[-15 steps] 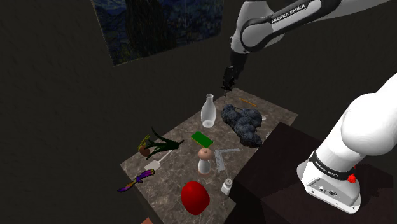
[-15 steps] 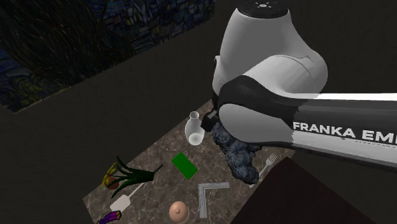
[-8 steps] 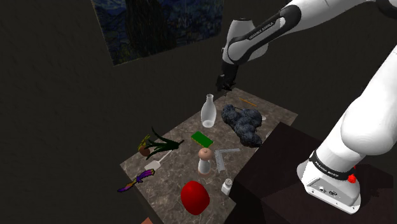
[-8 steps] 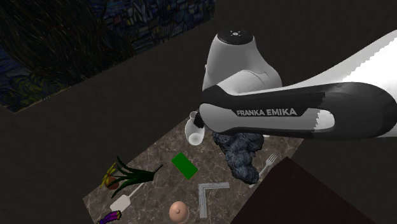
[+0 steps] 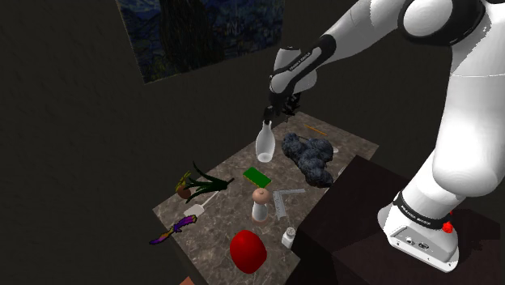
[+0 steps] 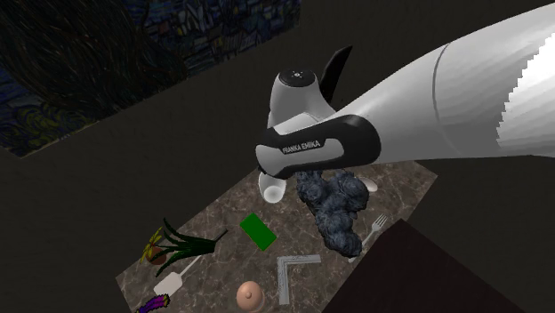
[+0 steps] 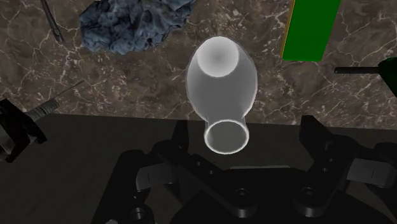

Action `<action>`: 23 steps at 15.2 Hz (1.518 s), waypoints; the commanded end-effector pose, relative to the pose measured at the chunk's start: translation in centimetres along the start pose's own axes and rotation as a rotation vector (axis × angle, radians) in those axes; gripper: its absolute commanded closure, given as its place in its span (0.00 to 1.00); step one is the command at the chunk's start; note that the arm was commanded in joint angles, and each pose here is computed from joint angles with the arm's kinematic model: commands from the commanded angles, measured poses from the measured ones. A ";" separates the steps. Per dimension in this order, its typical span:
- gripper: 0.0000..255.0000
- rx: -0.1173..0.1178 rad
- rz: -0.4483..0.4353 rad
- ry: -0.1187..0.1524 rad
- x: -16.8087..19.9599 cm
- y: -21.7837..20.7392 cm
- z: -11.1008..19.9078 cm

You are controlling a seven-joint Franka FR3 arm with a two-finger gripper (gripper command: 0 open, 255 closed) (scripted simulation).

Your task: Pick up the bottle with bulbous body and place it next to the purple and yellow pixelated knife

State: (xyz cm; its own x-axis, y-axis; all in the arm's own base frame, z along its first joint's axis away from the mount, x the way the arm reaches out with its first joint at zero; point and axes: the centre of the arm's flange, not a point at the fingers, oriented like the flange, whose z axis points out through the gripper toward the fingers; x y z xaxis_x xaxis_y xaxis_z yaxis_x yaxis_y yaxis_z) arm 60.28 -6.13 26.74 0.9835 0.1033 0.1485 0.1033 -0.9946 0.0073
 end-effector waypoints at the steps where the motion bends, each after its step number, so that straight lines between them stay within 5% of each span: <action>1: 0.00 0.000 -0.004 0.004 1.0 0.9 2.1; 10: 0.00 0.001 -0.005 0.005 1.4 1.1 6.8; 17: 0.00 0.001 -0.005 0.005 1.4 1.1 6.8; 18: 1.00 0.001 -0.005 0.005 1.4 1.1 6.8; 23: 1.00 0.001 -0.005 0.005 1.4 1.1 6.8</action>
State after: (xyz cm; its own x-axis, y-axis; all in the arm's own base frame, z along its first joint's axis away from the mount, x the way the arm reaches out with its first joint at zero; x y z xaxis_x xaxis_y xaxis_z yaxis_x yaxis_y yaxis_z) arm 62.82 -7.01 20.28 0.9820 0.1084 0.1547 0.1085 -0.9941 0.0078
